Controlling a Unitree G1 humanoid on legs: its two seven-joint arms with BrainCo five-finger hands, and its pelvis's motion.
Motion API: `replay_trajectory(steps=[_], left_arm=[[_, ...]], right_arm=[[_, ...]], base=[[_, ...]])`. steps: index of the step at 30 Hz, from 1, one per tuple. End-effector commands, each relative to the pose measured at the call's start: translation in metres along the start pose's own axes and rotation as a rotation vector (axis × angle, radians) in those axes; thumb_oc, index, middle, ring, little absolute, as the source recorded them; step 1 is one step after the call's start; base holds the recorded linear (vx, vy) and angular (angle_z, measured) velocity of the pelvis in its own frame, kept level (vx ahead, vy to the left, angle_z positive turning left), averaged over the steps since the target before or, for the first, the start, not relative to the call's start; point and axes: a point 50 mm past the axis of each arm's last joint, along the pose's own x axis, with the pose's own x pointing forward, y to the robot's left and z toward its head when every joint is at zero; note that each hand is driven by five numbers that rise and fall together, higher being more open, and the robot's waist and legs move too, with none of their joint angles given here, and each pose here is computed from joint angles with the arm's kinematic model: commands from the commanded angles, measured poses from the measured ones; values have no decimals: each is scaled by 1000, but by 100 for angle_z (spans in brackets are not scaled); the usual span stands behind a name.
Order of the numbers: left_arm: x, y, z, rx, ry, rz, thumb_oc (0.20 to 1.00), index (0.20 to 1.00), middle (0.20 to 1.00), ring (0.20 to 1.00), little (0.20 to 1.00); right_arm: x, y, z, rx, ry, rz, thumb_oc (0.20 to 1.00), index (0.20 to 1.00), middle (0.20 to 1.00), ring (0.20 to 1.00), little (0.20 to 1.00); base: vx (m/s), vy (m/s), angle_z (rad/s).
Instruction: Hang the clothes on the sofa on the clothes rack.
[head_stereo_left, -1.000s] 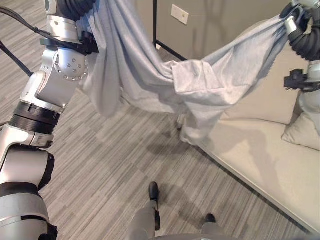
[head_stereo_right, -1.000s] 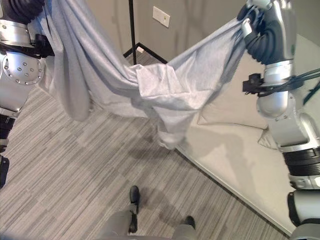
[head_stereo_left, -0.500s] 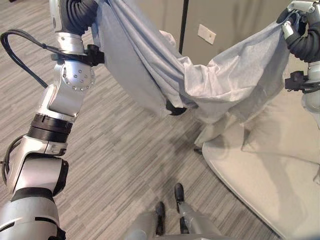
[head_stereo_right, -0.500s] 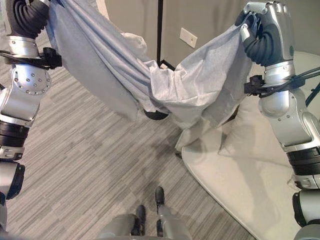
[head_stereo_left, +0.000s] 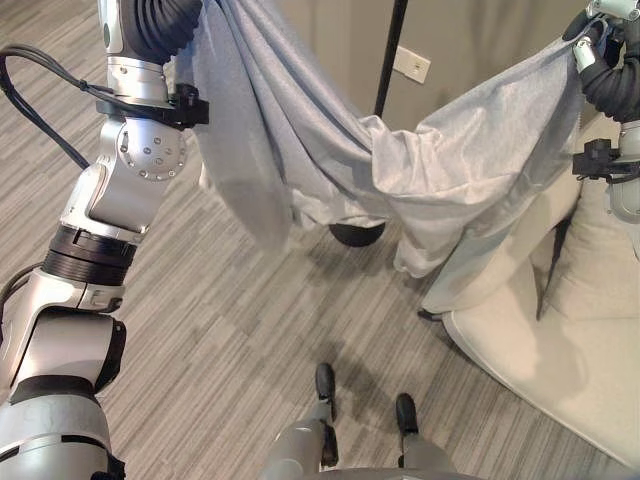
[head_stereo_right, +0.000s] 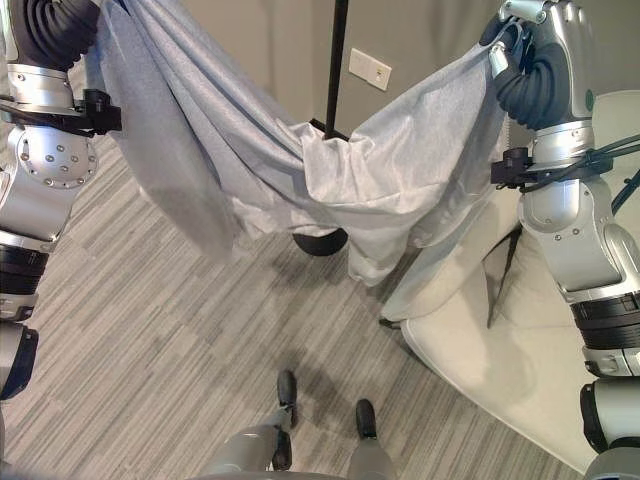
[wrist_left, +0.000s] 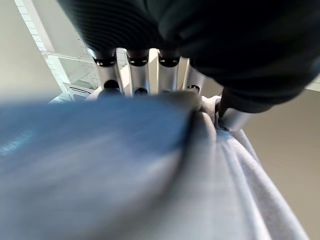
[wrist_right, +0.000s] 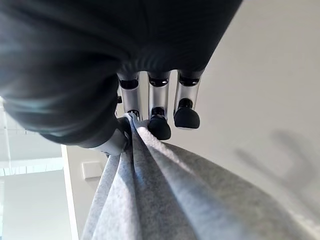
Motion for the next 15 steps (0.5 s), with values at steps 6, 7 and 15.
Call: replay_trajectory(steps=[6, 7, 15], left_arm=[[25, 15, 20, -59, -84, 126, 200, 200, 200, 200, 200], [22, 11, 18, -69, -70, 110, 200, 200, 200, 200, 200], [16, 7, 18, -127, -47, 107, 200, 200, 200, 200, 200]], right_arm=[[-7, -19, -2, 46, 12, -138, 200, 200, 200, 200, 200], [-10, -18, -3, 49, 18, -122, 200, 200, 200, 200, 200], [-17, -29, -8, 58, 28, -131, 200, 200, 200, 200, 200]], base=[[188, -54, 30], [212, -199, 25], [36, -144, 17]])
